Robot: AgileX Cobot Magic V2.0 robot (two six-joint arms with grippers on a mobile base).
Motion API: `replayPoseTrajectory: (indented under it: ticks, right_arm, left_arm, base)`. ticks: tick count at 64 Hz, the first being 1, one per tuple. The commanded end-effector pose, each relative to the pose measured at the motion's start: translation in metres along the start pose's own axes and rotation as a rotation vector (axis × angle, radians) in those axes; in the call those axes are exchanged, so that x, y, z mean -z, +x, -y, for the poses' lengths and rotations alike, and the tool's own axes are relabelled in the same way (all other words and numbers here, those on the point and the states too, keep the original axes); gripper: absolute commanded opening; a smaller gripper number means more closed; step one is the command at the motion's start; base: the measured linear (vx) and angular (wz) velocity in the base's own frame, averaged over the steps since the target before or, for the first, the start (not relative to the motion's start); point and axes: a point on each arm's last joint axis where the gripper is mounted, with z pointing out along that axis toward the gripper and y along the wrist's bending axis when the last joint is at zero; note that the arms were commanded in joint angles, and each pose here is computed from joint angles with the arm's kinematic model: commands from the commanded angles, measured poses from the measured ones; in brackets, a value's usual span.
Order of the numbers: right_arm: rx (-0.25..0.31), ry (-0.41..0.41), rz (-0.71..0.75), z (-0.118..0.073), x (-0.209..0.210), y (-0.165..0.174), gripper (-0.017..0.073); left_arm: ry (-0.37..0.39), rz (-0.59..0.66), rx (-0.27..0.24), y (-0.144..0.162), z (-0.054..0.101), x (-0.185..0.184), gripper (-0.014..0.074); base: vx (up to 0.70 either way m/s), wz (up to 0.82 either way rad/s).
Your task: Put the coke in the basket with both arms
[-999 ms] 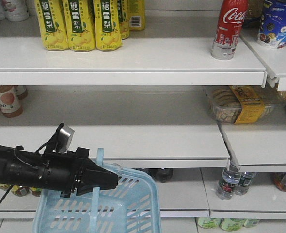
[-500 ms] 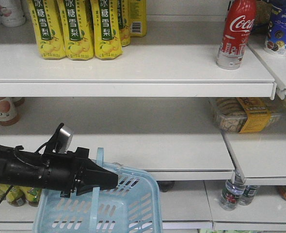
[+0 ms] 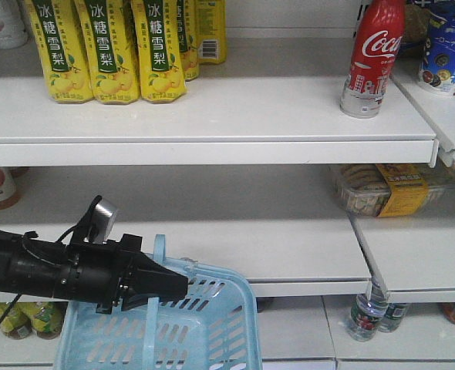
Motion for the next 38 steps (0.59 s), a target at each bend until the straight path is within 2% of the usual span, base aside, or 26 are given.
replayPoseTrajectory:
  ticks: [1, 38]
  right_arm:
    - [0.014, -0.001, 0.084, -0.0002, 0.0009, -0.0041, -0.0009]
    - [0.014, -0.001, 0.084, -0.0002, 0.0009, -0.0041, -0.0009]
  left_arm:
    - [0.12, 0.009, -0.044, 0.0003, 0.0248, 0.0051, -0.0006]
    - [0.12, 0.009, -0.044, 0.0003, 0.0248, 0.0051, -0.0006]
  base:
    - [0.03, -0.01]
    - [0.03, -0.01]
